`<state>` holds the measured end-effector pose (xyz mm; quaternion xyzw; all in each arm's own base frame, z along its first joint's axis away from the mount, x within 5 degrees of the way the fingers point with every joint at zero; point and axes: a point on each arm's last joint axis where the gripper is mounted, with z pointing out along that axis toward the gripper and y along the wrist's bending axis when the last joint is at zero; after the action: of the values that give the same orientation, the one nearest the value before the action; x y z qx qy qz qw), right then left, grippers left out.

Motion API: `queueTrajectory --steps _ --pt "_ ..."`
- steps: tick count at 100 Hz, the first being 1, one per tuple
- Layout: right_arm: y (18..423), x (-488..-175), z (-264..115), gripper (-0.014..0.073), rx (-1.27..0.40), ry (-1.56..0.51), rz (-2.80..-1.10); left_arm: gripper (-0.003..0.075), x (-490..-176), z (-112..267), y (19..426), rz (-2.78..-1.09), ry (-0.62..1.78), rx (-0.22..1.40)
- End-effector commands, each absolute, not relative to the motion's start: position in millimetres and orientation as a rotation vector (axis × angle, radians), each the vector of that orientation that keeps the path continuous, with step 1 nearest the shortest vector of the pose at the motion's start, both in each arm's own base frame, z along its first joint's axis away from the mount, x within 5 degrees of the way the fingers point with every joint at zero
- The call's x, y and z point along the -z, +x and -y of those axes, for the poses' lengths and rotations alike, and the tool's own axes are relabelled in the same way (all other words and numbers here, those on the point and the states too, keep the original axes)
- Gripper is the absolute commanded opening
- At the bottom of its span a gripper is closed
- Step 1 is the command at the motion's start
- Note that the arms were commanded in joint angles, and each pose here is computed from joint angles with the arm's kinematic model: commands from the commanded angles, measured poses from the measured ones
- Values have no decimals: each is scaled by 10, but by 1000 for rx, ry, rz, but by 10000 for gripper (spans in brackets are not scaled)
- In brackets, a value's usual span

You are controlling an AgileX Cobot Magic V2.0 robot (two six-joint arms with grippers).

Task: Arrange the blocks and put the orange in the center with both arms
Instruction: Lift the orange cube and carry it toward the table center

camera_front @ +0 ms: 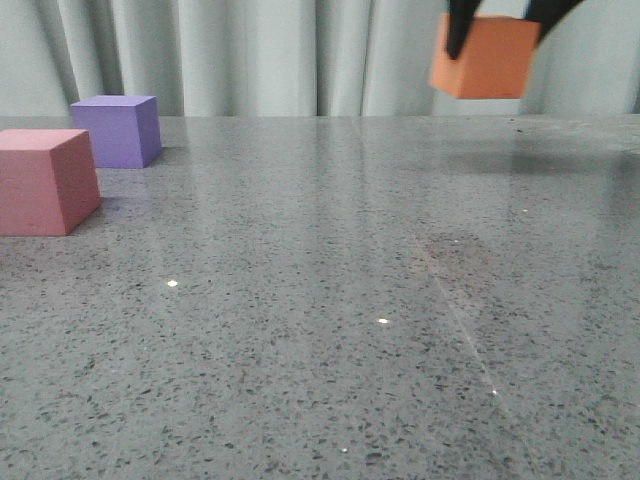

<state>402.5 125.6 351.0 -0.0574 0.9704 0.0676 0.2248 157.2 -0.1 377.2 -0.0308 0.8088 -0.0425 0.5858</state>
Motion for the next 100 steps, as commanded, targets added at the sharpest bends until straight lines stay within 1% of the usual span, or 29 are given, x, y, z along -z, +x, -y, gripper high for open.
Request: queueTrajectory --steps 1,11,28,37,55,67,74,78,83,88,93,100 --pt "3818 -3823 -1377 230 -223 -196 -2625 418 -3955 6 1575 -1777 -79 113" --pt "3774 -3758 -1603 230 -251 -217 -2644 418 -3955 6 1575 -1777 -79 113" --pt "3676 -3642 -2049 230 -293 -353 -2633 418 -3953 6 1575 -1779 -79 113" --pt "3646 -3605 -2226 230 -331 -348 -2613 418 -3953 6 1575 -1779 -79 113" --pt "3705 -3431 -2370 230 -366 -258 -2654 418 -3953 6 1575 -1779 -79 113" --pt "3735 -3363 -2390 232 -363 -249 -2669 418 -3953 6 1575 -1779 -79 113" --pt "3742 -3351 -2395 249 -363 -248 -2669 418 -3953 6 1575 -1779 -79 113" --pt "3746 -3346 -2397 272 -363 -248 -2668 418 -3953 6 1575 -1779 -79 113" --pt "3749 -3348 -2399 325 -365 -247 -2664 418 -3953 6 1575 -1779 -79 113" --pt "3753 -3351 -2402 405 -369 -246 -2657 418 -3953 6 1575 -1779 -79 113" --pt "3755 -3355 -2403 507 -371 -246 -2654 418 -3953 6 1575 -1779 -79 113" --pt "3754 -3354 -2402 613 -370 -246 -2655 418 -3953 6 1575 -1779 -79 113"
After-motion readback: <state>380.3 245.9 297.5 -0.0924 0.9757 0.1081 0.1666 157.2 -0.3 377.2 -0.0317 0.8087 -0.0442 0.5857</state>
